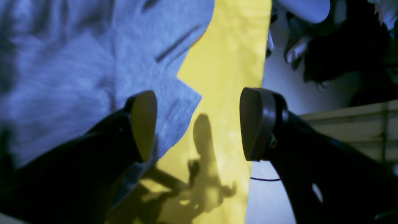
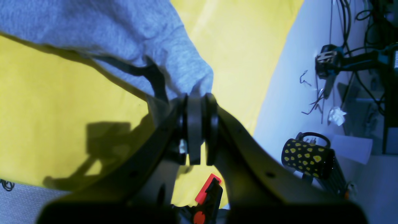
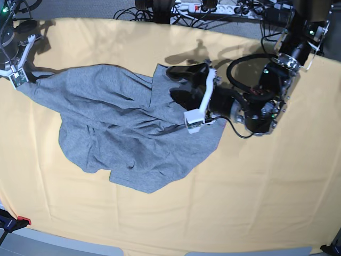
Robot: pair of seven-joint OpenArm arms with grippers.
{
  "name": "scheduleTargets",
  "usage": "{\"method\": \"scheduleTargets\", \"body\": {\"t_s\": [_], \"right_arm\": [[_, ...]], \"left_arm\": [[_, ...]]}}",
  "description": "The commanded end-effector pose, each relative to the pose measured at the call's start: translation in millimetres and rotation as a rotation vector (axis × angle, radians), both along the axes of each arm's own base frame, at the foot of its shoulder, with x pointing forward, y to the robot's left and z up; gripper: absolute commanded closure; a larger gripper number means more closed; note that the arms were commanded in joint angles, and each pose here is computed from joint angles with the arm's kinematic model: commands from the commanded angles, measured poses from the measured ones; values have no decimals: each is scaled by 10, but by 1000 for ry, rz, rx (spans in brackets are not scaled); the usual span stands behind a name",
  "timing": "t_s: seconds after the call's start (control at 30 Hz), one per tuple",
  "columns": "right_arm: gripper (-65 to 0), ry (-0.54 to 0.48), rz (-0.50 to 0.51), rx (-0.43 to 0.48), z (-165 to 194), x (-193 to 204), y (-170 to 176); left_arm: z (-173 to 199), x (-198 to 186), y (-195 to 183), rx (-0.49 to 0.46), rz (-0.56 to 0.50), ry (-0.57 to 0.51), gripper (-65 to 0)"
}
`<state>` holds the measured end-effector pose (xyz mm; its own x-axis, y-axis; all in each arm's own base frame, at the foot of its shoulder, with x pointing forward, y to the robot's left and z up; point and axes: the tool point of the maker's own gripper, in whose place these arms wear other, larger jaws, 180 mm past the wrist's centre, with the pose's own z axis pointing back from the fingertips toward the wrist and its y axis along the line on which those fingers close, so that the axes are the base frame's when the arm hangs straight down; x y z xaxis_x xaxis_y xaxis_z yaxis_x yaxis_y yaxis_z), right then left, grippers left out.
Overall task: Layout the t-shirt on the table in an organized manner, then fold the t-shirt properly
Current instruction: 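Grasp the shirt's bunched edge again with the left gripper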
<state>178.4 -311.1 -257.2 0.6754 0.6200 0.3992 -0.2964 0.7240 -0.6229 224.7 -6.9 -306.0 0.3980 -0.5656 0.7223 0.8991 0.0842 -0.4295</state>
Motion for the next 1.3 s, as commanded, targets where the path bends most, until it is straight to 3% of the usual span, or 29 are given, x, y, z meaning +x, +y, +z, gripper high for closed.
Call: {"method": "scheduleTargets", "body": {"t_s": [0.0,0.53,0.57,0.6,0.67,0.7,0.8,1.03,1.17,1.27], "right_arm": [[0,-24,10,-23,85,39,-20],[0,-29,11,-24,93,49,-19],[0,-31,11,-23,97,55,-19],[0,-31,11,-24,97,55,-20],[0,-33,13,-23,100,59,-15],[0,-33,13,-23,100,59,-15],[0,-34,15,-22,101,61,-13],[0,-66,22,-10,134,101,12],[0,-58,34,-2,120,98,36],[0,-38,69,56,68,91,149]], "left_arm": [[95,78,-74,-42,9,-22,-424],[-578,14,-115,110,20,22,-409],[-601,-8,-117,115,14,27,-367],[-614,-24,-117,121,8,27,-285],[-622,-20,-96,137,0,24,-41],[-616,-8,-78,153,-10,15,0],[-508,61,-12,176,-34,-11,0],[75,205,235,102,-59,-18,0],[239,219,420,73,-45,17,0],[206,233,581,112,-24,19,0]]}}
